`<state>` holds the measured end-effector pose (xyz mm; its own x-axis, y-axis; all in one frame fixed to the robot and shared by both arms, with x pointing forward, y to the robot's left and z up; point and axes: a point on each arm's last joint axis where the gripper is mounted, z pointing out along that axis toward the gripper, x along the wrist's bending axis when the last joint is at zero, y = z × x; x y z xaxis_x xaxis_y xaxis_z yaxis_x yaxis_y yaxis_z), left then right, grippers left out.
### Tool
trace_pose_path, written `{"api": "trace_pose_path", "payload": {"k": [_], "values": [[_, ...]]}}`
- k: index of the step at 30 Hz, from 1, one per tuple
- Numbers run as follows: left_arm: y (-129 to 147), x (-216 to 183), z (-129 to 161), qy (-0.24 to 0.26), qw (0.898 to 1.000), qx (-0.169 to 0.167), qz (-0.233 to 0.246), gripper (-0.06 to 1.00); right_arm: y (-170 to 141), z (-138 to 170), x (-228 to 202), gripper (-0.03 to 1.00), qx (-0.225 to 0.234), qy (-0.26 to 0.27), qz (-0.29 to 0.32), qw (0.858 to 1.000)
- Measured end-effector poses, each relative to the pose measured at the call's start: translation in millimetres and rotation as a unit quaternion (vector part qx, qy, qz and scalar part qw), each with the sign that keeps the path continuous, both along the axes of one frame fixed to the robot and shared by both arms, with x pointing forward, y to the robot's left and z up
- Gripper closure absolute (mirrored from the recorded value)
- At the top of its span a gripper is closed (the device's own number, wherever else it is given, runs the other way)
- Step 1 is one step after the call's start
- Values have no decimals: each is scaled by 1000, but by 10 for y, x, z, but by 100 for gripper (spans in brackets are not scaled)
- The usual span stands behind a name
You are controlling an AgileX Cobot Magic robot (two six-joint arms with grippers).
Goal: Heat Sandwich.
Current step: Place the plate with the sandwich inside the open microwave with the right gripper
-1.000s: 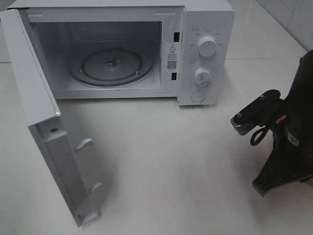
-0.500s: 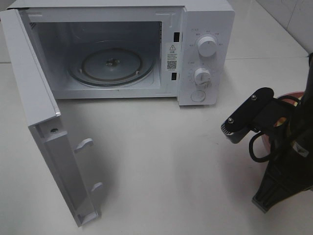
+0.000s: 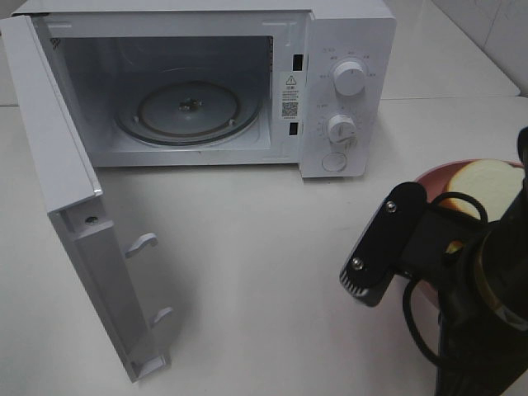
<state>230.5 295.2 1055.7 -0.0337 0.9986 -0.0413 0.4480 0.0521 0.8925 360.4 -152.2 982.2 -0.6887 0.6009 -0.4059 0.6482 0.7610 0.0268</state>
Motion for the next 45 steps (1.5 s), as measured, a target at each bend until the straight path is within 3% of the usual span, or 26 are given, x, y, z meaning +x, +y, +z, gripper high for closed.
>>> {"api": "trace_pose_path", "payload": {"k": [13, 27, 30, 34, 35, 36, 39, 45], "values": [[0, 0, 0, 0, 1000, 0, 0, -3, 145, -2, -178, 94, -22, 17, 139, 990], [0, 0, 0, 0, 1000, 0, 0, -3, 255, -10, -159, 94, -21, 24, 295, 955], [0, 0, 0, 0, 1000, 0, 0, -3, 307, -10, -153, 94, -21, 21, 362, 932], [0, 0, 0, 0, 1000, 0, 0, -3, 332, -8, -150, 94, -25, 20, 399, 917], [0, 0, 0, 0, 1000, 0, 0, -3, 343, -8, -149, 94, -33, 21, 430, 902], [0, 0, 0, 0, 1000, 0, 0, -3, 343, -8, -149, 94, -33, 21, 430, 902], [0, 0, 0, 0, 1000, 0, 0, -3, 355, -7, -149, 94, -55, 25, 490, 870], [0, 0, 0, 0, 1000, 0, 0, -3, 385, -7, -153, 93, -55, 23, 525, 849]]}}
